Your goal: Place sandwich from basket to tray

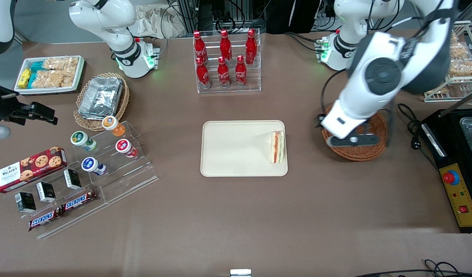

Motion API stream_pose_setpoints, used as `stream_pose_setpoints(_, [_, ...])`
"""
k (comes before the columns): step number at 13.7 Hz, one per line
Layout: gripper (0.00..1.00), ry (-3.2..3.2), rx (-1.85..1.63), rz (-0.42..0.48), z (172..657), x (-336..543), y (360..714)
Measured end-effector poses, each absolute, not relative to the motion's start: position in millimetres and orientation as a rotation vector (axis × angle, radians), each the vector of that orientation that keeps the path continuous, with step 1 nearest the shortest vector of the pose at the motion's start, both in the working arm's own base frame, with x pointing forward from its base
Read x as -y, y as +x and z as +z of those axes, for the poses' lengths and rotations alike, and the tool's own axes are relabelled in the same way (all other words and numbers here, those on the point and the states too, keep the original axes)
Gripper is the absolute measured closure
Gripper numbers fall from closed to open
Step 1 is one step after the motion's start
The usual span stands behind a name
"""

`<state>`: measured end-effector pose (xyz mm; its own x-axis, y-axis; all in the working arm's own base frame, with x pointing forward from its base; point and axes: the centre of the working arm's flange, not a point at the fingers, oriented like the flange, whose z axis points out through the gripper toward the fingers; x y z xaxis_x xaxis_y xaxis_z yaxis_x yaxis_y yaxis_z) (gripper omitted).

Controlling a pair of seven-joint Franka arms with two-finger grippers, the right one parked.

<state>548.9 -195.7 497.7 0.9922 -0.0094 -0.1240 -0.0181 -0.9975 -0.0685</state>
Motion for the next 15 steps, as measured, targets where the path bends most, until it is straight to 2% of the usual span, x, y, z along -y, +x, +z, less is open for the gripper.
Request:
stream_pose_setpoints(8, [0.0,-3.104,-0.108,0.087,554.4,73.1,554.6])
stream_pose_setpoints(15, [0.0,-3.11,-0.039,0.006,581.9,33.3,553.1])
